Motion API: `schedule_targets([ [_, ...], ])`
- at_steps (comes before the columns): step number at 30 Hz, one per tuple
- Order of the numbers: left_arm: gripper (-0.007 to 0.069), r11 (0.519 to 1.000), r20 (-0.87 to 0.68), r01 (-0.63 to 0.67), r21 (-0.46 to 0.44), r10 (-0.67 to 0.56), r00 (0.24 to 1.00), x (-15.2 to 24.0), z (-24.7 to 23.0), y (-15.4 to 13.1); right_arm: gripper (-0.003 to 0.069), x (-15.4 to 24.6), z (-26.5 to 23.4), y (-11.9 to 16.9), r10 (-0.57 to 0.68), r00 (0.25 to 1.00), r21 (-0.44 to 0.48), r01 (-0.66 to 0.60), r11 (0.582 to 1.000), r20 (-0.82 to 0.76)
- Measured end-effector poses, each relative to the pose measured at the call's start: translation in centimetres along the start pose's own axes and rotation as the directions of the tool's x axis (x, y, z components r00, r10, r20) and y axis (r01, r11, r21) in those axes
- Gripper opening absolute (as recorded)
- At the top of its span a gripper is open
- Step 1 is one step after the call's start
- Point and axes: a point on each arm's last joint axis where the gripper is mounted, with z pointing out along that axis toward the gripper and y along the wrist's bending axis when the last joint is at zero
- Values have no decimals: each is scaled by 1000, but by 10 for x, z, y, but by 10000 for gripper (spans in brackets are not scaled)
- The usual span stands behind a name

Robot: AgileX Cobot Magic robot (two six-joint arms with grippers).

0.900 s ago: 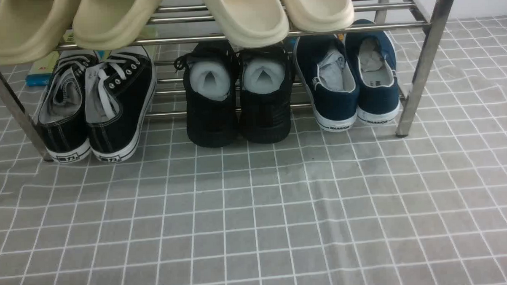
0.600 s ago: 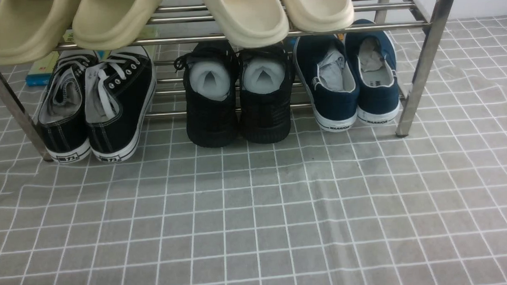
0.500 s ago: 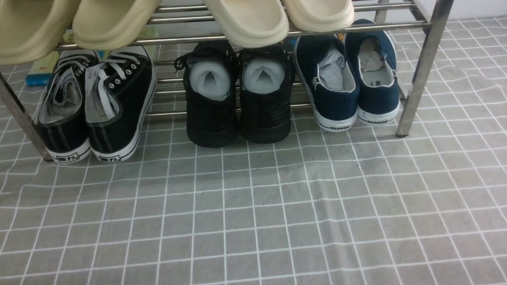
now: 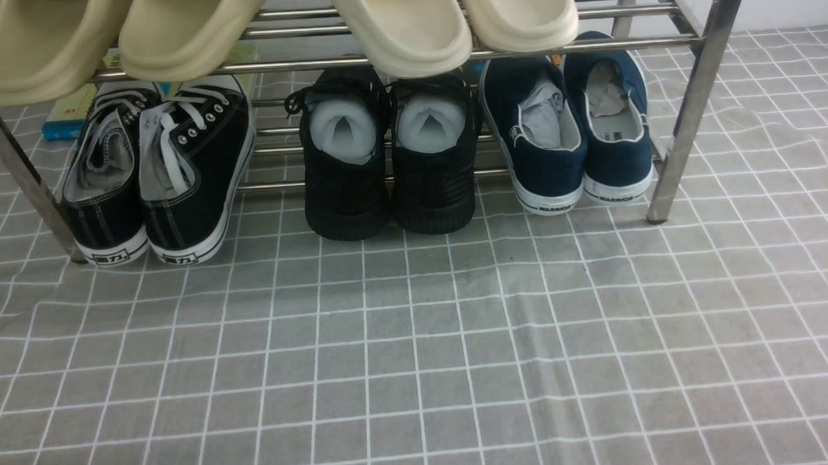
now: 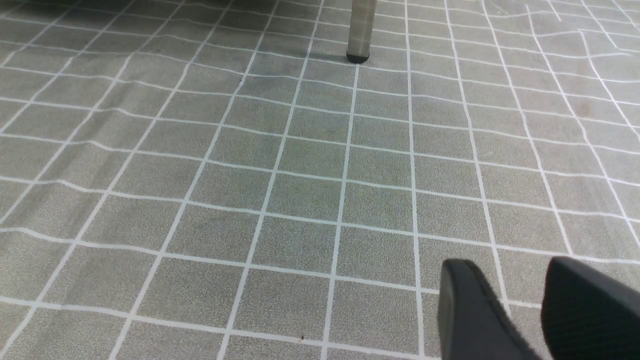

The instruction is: Take the shoes off the shelf with your hand from the grey coffee tablecloth.

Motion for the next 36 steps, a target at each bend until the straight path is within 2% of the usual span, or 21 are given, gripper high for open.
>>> schedule_targets([
  [12, 240, 1000, 0, 0, 0, 0, 1000, 0, 0, 0, 239, 0, 0, 0, -1, 1000, 0, 1, 1000, 0],
  [20, 240, 1000, 0, 0, 0, 0, 1000, 0, 0, 0, 239, -1, 0, -3, -77, 997, 37, 77, 996, 10],
  [21, 240, 1000, 0, 0, 0, 0, 1000, 0, 0, 0, 239, -1, 0, -3, -53, 998, 35, 52, 998, 16],
  [23, 240, 1000, 0, 0, 0, 0, 1000, 0, 0, 0, 239, -2, 1, 0, 140, 989, -6, -140, 990, 36],
  [24, 240, 1000, 0, 0, 0, 0, 1000, 0, 0, 0, 239, -3, 1, 4, 342, 939, -54, -340, 939, 37],
  [25, 240, 1000, 0, 0, 0, 0, 1000, 0, 0, 0, 239, -4, 1, 5, 429, 903, -75, -426, 902, 34],
  [27, 240, 1000, 0, 0, 0, 0, 1000, 0, 0, 0, 239, -5, 0, 9, 652, 758, -130, -646, 752, 2],
  [28, 240, 1000, 0, 0, 0, 0, 1000, 0, 0, 0, 239, -7, 0, 11, 740, 672, -153, -733, 662, -19],
  [29, 240, 1000, 0, 0, 0, 0, 1000, 0, 0, 0, 239, -7, 0, 11, 754, 656, -156, -747, 646, -23],
  [30, 240, 1000, 0, 0, 0, 0, 1000, 0, 0, 0, 239, -9, 0, 13, 828, 559, -176, -820, 544, -47],
  [31, 240, 1000, 0, 0, 0, 0, 1000, 0, 0, 0, 239, -10, -1, 13, 861, 506, -188, -852, 489, -57],
  [32, 240, 1000, 0, 0, 0, 0, 1000, 0, 0, 0, 239, -11, -1, 13, 880, 471, -197, -870, 452, -61],
  [33, 240, 1000, 0, 0, 0, 0, 1000, 0, 0, 0, 239, -11, -1, 14, 886, 458, -200, -876, 439, -64],
  [34, 240, 1000, 0, 0, 0, 0, 1000, 0, 0, 0, 239, -13, -1, 14, 904, 422, -211, -891, 401, -66],
  [36, 240, 1000, 0, 0, 0, 0, 1000, 0, 0, 0, 239, -14, -1, 13, 911, 408, -220, -895, 387, -59],
])
